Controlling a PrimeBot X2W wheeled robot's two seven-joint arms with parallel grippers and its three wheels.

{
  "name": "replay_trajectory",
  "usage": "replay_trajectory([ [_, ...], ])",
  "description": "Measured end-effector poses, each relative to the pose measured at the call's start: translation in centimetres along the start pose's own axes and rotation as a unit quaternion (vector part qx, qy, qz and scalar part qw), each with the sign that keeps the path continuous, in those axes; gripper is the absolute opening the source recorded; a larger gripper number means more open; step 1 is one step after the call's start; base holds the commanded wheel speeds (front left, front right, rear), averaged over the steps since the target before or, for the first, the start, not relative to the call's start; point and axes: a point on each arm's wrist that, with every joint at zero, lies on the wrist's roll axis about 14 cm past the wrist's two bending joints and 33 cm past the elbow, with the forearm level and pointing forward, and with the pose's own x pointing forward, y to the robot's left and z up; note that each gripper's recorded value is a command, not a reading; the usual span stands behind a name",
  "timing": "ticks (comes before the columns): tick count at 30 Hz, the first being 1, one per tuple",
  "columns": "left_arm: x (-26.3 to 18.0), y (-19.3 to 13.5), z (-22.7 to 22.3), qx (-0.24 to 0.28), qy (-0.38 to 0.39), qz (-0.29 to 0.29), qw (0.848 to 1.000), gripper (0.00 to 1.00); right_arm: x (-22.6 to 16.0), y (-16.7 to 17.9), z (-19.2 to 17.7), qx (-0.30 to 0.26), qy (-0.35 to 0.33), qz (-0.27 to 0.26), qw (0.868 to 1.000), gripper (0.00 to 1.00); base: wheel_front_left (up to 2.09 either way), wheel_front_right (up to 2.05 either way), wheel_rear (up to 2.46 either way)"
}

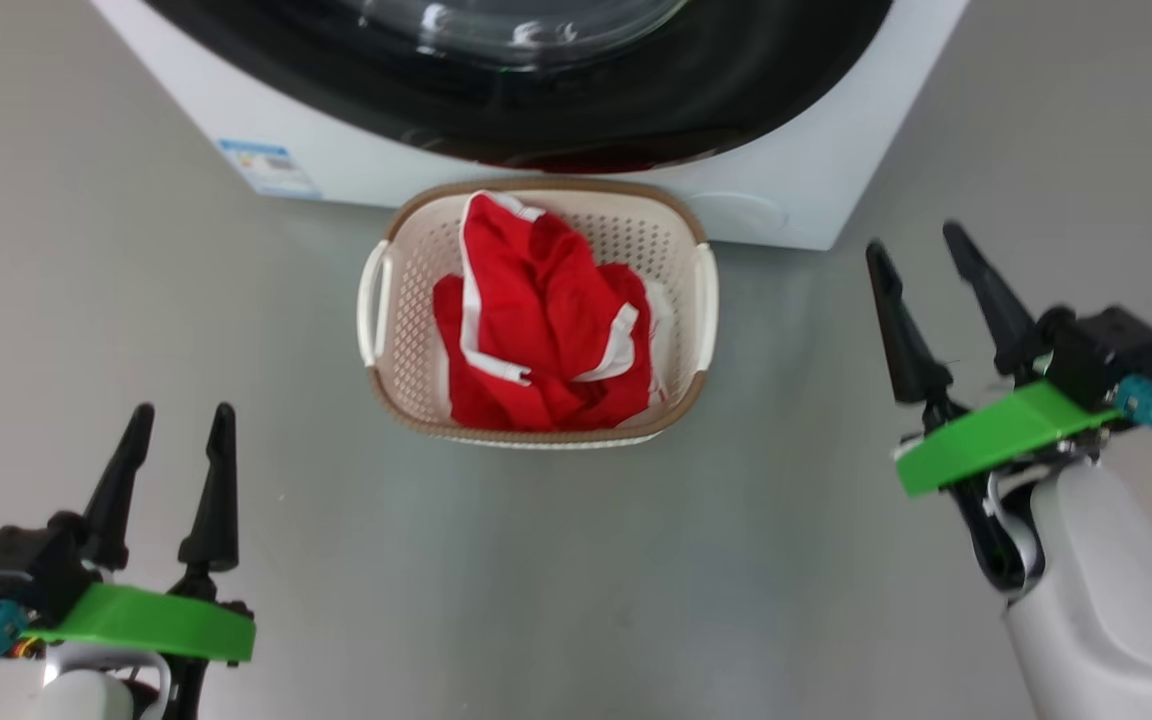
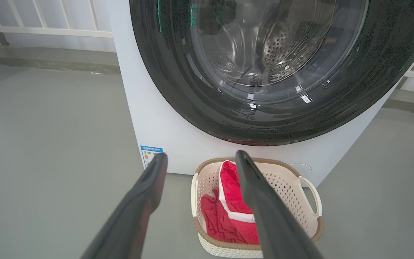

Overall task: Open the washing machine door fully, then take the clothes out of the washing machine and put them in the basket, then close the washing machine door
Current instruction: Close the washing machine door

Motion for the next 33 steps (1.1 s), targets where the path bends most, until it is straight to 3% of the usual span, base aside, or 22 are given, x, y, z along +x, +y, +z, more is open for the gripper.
replay_trajectory([
  [19, -1.2, -3.6, 0.1, -0.002, 0.000, -0.060, 0.998, 1.00, -9.8, -4.3, 1.8, -0.026, 0.015, -0.081, 0.996, 1.00, 0.00, 0.00, 0.00],
  [33, -2.7, -4.9, 0.8, -0.004, -0.010, -0.077, 0.997, 1.00, -15.3, -5.3, 1.8, -0.030, 0.026, -0.116, 0.992, 1.00, 0.00, 0.00, 0.00],
])
